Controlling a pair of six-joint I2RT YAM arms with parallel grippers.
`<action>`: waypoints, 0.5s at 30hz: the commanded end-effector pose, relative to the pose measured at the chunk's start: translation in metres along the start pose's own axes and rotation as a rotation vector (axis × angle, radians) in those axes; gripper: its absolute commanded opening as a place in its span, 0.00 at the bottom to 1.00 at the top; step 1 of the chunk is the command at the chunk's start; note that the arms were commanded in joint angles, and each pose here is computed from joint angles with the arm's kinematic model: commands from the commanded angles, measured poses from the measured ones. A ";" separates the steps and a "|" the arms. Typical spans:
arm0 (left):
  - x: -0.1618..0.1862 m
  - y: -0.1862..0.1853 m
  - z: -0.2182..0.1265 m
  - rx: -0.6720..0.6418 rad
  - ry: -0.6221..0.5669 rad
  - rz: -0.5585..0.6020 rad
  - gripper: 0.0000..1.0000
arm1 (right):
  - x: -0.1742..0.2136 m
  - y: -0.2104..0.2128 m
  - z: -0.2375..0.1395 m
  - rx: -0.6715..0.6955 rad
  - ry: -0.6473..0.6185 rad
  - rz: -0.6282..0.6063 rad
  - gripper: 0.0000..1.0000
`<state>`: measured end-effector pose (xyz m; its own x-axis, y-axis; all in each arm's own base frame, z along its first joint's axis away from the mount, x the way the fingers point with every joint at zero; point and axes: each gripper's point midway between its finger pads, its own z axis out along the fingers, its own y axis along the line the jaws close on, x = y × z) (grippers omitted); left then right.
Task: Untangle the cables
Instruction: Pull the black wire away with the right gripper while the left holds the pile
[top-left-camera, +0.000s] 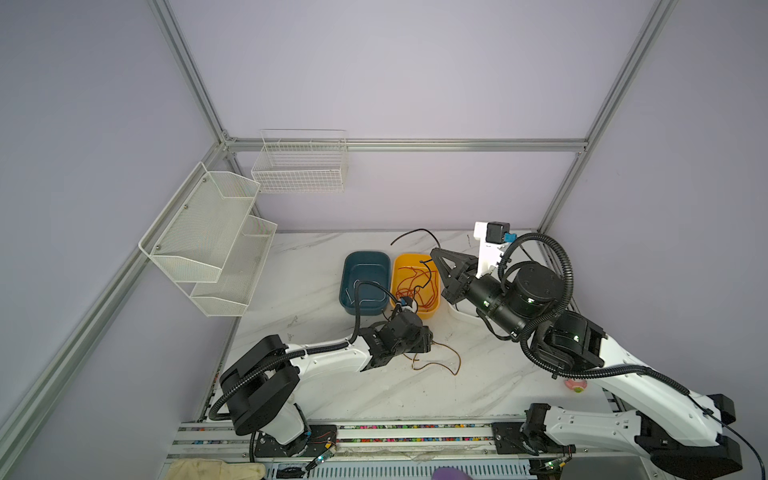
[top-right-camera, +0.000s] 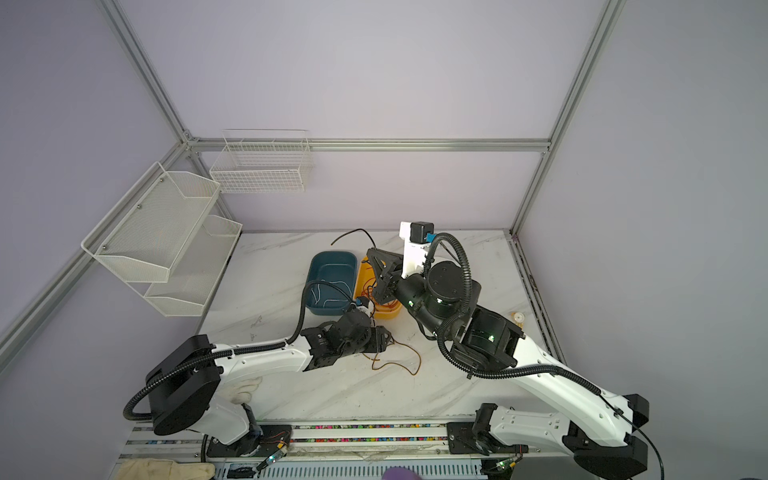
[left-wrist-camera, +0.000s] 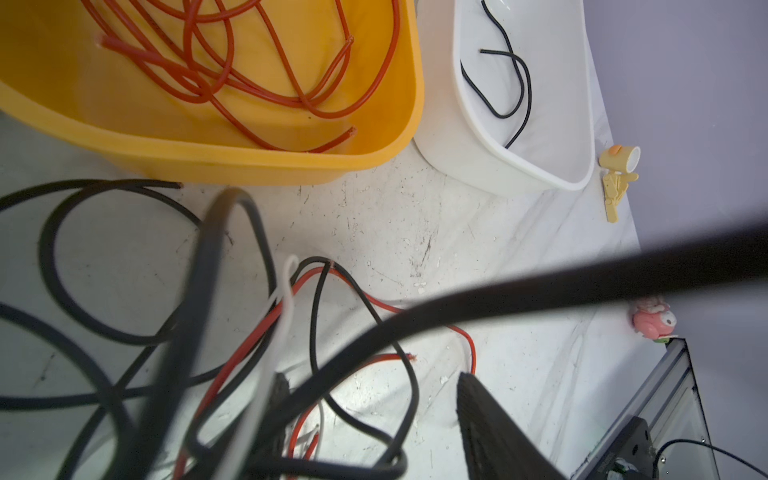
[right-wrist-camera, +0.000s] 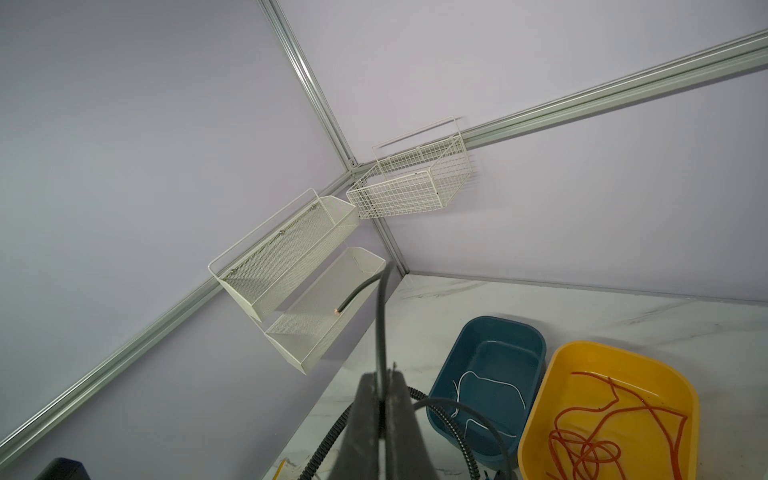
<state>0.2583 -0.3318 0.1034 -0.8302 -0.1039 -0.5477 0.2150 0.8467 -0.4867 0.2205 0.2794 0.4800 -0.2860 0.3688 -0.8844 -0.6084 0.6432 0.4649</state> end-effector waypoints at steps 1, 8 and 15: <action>-0.037 -0.032 -0.011 0.045 -0.094 0.012 0.66 | -0.023 0.010 -0.008 -0.043 -0.061 0.037 0.00; -0.036 -0.026 -0.011 0.029 -0.099 0.023 0.43 | -0.025 0.010 -0.011 -0.044 -0.066 0.040 0.00; -0.035 -0.023 -0.012 0.024 -0.095 0.022 0.20 | -0.027 0.009 -0.013 -0.040 -0.072 0.038 0.00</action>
<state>0.2639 -0.3291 0.1078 -0.8131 -0.1045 -0.5726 0.2142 0.8610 -0.4613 0.2197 0.2792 0.4807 -0.2878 0.3706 -0.8831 -0.6107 0.6393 0.4673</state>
